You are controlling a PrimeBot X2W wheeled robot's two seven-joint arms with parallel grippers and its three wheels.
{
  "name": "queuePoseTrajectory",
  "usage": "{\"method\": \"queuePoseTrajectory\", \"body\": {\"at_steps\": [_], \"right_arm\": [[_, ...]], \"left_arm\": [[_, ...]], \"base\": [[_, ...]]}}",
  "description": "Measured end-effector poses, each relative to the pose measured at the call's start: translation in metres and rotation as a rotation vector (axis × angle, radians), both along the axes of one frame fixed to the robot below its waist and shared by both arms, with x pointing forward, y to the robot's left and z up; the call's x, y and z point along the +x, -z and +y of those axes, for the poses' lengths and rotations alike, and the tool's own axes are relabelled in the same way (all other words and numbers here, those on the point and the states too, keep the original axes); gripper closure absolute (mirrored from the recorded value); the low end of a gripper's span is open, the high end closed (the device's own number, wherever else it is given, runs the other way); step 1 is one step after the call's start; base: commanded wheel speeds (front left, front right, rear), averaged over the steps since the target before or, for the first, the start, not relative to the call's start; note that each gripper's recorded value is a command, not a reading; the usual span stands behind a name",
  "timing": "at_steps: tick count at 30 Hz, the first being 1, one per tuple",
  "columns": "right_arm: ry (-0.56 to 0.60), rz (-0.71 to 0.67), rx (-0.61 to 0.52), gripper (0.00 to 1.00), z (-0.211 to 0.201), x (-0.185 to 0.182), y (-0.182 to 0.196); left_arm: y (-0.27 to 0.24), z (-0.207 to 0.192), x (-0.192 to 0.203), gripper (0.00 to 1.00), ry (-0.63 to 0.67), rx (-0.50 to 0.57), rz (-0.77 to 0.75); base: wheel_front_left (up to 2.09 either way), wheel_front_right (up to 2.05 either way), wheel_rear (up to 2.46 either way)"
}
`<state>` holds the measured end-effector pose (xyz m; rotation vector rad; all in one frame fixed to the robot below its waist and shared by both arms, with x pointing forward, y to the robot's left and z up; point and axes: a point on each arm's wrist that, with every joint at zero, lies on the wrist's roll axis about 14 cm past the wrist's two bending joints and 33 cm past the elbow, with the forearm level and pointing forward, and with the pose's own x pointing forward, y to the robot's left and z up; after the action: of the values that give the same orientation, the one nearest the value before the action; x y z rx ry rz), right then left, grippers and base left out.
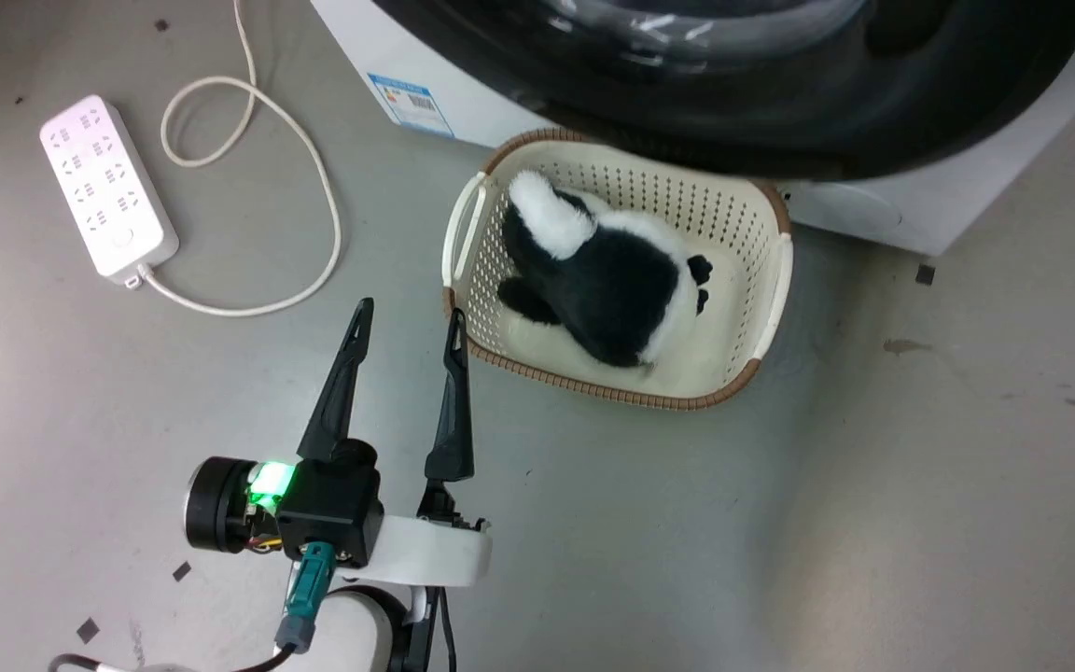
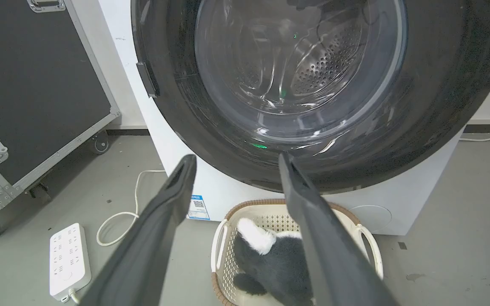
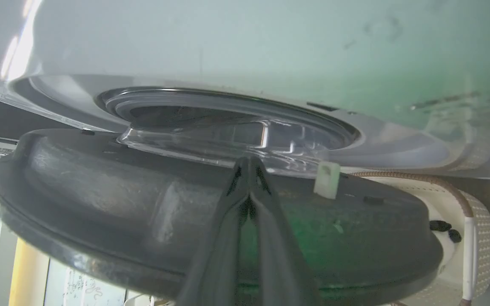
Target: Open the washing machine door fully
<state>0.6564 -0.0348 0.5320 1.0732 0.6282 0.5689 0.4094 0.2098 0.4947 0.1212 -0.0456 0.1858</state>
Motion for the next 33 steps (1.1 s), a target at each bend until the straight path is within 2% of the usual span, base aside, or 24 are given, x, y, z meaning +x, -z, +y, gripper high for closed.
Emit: {"method": "queuePoseTrajectory", "body": {"at_steps": [7, 16, 29, 33], "right_arm": [[-0.093, 0.045, 0.034, 1.0, 0.006, -0.038, 0.0], [-0.269, 0.097, 0.047, 1.0, 0.038, -0.11, 0.01], [-0.601, 0.13, 0.127, 1.0, 0.119, -0.231, 0.019], [-0.667, 0.129, 0.153, 1.0, 0.14, -0.264, 0.019]], "left_arm": [[-0.018, -0.001, -0.007, 0.0, 0.003, 0.0, -0.051], [-0.032, 0.0, -0.032, 0.0, 0.011, 0.0, -0.083], [-0.026, -0.006, -0.066, 0.0, 0.033, -0.021, -0.061], [-0.025, -0.003, -0.073, 0.0, 0.022, -0.022, -0.054]], "base": [[0.0, 0.0, 0.0], [0.0, 0.0, 0.0], [0.0, 0.0, 0.0], [0.0, 0.0, 0.0]]}}
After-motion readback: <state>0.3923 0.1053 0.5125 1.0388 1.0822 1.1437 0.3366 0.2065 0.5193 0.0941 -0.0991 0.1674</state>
